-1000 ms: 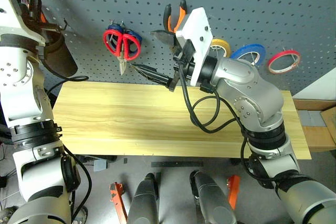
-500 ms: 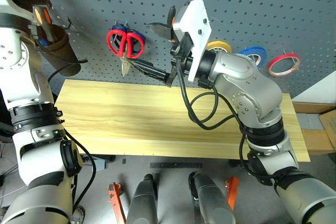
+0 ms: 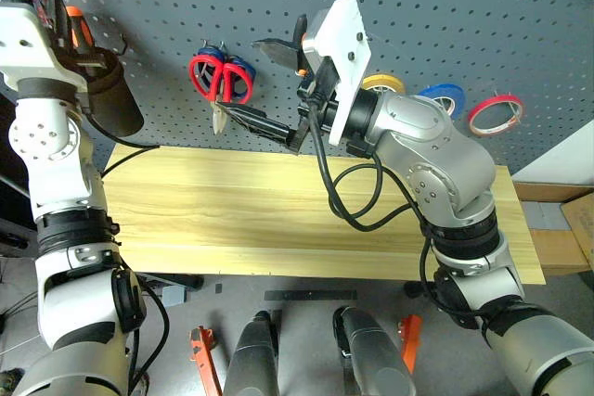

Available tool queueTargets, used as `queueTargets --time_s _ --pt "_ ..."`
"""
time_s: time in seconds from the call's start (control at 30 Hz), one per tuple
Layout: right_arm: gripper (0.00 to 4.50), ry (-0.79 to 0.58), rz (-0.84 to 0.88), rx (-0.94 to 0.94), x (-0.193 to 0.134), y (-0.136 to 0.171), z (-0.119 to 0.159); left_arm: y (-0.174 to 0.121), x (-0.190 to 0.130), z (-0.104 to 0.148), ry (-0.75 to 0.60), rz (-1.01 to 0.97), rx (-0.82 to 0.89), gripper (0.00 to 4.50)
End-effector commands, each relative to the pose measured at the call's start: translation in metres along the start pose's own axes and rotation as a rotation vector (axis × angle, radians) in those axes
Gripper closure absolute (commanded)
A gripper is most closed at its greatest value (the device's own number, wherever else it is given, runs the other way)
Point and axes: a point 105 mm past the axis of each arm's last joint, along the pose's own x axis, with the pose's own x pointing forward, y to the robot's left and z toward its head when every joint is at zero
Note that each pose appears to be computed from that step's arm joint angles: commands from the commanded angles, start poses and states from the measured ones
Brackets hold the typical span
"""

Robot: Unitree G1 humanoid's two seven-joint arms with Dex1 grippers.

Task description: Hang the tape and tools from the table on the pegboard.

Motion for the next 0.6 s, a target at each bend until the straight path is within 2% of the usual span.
queueTargets --time_s 0.03,0.1,0.2,0.3,0.37,0.47,0.53,0.6 --pt "0.00 -0.076 0.003 -0.038 -0.003 0.001 0.021 0.005 0.002 0.014 -0.061 0.026 -0.001 2.38" --pt "0.00 -0.074 0.004 -0.039 -0.004 0.001 0.021 0.003 0.002 0.016 -0.071 0.029 -0.014 1.62" --pt "0.00 -0.069 0.004 -0.045 -0.005 0.001 0.020 0.004 0.005 0.034 -0.127 0.059 -0.036 0.60" --pt "0.00 -0.065 0.002 -0.050 -0.008 0.000 0.020 0.003 0.007 0.052 -0.180 0.075 -0.054 0.60" --pt "0.00 -0.059 0.006 -0.043 -0.014 -0.001 0.021 -0.009 0.009 0.076 -0.245 0.038 -0.082 0.60" --pt "0.00 -0.046 0.014 -0.013 -0.029 -0.004 0.021 -0.043 0.004 0.097 -0.285 -0.120 -0.127 0.60" --pt "0.00 0.001 0.028 0.009 -0.046 -0.007 0.013 -0.077 -0.013 0.097 -0.254 -0.313 -0.171 0.60" --pt "0.00 0.036 0.039 0.020 -0.057 -0.007 0.007 -0.095 -0.026 0.095 -0.224 -0.419 -0.203 0.60"
